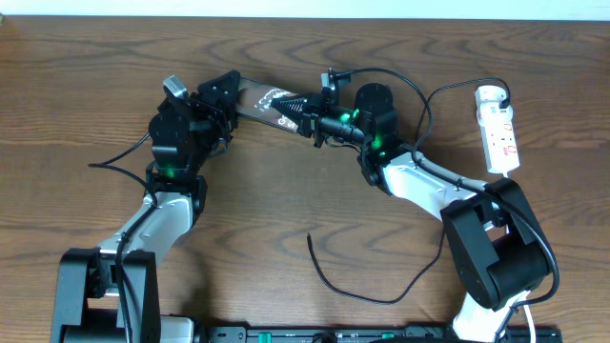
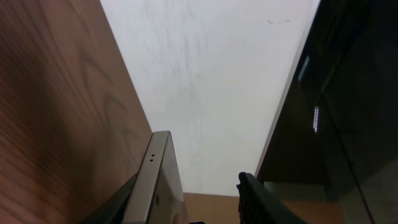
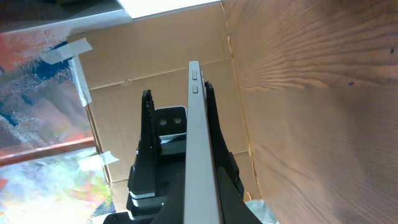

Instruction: Plug charger to phone and switch on socket

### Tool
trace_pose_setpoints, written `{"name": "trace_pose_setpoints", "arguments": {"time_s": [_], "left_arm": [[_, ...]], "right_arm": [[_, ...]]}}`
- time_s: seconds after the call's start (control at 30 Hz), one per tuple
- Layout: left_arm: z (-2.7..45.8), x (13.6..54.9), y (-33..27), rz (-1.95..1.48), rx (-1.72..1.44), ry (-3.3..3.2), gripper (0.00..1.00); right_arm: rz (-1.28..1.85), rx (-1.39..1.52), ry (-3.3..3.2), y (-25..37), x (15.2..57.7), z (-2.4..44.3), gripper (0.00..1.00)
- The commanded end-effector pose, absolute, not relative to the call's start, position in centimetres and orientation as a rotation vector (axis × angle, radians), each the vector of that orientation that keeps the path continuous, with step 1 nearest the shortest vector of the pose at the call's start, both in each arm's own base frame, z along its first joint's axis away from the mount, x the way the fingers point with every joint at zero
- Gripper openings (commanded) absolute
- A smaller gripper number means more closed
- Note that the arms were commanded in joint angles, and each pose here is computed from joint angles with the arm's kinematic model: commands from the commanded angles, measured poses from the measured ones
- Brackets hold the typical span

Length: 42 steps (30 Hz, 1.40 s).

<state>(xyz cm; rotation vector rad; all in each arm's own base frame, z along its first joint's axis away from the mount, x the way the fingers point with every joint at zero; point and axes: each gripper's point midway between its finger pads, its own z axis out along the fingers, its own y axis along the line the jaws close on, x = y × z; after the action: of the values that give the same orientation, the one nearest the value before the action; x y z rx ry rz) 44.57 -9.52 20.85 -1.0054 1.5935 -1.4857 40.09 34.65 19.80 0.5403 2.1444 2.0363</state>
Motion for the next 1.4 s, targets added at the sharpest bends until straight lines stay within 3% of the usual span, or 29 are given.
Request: {"name": "trace_pose_setpoints", "arguments": {"time_s": [0.0,0.1,0.27,0.53,1.0,1.07,1.17,1.27,1.3,1.37], "left_arm": [[23.23,43.64,-12.07,-1.600,-0.856,1.628,0.43],[23.23,43.52,-12.25,-1.608,-0.847,1.636,0.33],[23.22,43.35,-12.49,-1.619,-0.835,1.648,0.31],[23.23,43.35,-12.49,-1.619,-0.835,1.648,0.09],[23.23,43.35,-12.49,-1.604,-0.813,1.652,0.07],[23.23,43.36,-12.47,-1.603,-0.814,1.651,0.07],[23.23,43.36,-12.47,-1.603,-0.814,1.651,0.07],[23.22,43.38,-12.39,-1.602,-0.816,1.650,0.07],[23.21,43.41,-12.30,-1.599,-0.816,1.650,0.07],[23.21,43.47,-12.06,-1.594,-0.817,1.646,0.07]], "right_arm": [[2.094,0.438,2.258,37.29,36.74,19.11,0.02],[2.094,0.432,2.260,37.40,36.63,19.09,0.02],[2.096,0.428,2.262,37.54,36.49,19.10,0.02],[2.096,0.428,2.262,37.54,36.49,19.10,0.02],[2.092,0.426,2.259,37.52,36.54,19.09,0.03],[2.092,0.426,2.259,37.52,36.55,19.10,0.19],[2.086,0.411,2.255,37.53,36.54,19.10,0.59],[2.085,0.409,2.254,37.51,36.56,19.10,0.94],[2.085,0.408,2.254,37.50,36.57,19.11,0.99],[2.086,0.406,2.249,37.45,36.63,19.19,0.99]]}}
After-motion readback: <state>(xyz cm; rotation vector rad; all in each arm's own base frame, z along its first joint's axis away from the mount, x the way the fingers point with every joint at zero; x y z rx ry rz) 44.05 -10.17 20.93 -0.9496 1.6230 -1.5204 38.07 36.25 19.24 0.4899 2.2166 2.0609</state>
